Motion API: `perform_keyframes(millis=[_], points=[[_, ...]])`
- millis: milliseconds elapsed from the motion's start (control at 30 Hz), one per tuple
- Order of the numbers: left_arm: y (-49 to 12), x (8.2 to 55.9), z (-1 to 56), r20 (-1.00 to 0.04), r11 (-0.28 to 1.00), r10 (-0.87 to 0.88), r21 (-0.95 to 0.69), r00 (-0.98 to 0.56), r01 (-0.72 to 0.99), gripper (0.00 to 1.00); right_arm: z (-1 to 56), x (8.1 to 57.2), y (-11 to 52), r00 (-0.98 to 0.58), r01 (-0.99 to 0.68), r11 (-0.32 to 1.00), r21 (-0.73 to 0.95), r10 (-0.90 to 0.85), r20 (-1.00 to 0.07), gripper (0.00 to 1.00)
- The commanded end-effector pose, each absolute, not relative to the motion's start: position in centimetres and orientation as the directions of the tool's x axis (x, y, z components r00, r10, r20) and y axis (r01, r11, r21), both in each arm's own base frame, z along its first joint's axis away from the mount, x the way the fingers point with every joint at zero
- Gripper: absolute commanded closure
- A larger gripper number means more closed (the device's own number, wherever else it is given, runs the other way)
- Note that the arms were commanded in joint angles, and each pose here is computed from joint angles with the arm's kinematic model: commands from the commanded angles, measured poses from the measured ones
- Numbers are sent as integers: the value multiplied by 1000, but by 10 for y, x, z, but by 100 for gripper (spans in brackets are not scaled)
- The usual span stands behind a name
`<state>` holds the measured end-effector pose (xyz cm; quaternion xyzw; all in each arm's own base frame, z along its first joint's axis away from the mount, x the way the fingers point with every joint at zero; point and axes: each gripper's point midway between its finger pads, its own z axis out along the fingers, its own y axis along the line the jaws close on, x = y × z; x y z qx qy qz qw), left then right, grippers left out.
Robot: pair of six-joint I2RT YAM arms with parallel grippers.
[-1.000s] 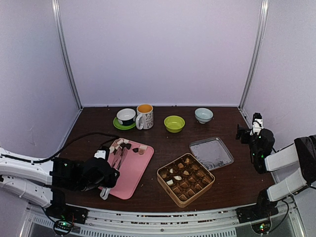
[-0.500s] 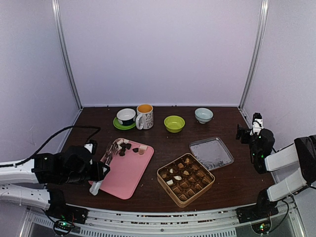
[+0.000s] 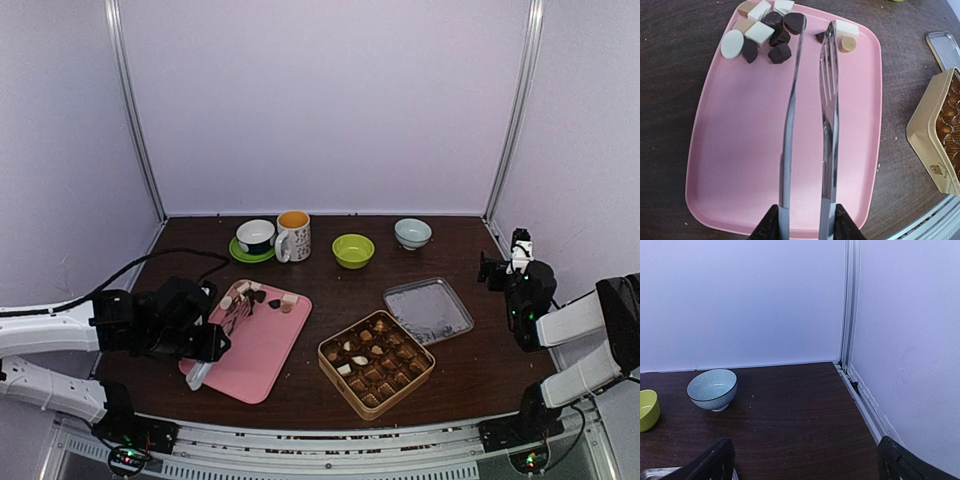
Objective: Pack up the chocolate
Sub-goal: Pick up the fake chocolate from the plate.
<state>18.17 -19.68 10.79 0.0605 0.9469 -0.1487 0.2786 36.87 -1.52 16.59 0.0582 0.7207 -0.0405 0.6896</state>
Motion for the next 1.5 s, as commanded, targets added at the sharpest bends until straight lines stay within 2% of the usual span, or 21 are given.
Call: perform_keyframes(millis=[0,433,1000,1467], points=[[-189,186,120,-522,952,44,-235,-852,194,67,174,371,-18,-13,146,989,30,32,-999,0],[-171,199,154,-564,955,-12,-252,-826,158,66,175,371,-17,-12,144,989,29,31,-999,0],[-159,193,141,-509,960,-14,-246,-861,130,66,174,372,-14,-19,132,991,19,22,-1000,0],[-173,203,139,-433,958,88,-209,-897,195,65,174,372,-14,-19,132,991,19,22,-1000,0]])
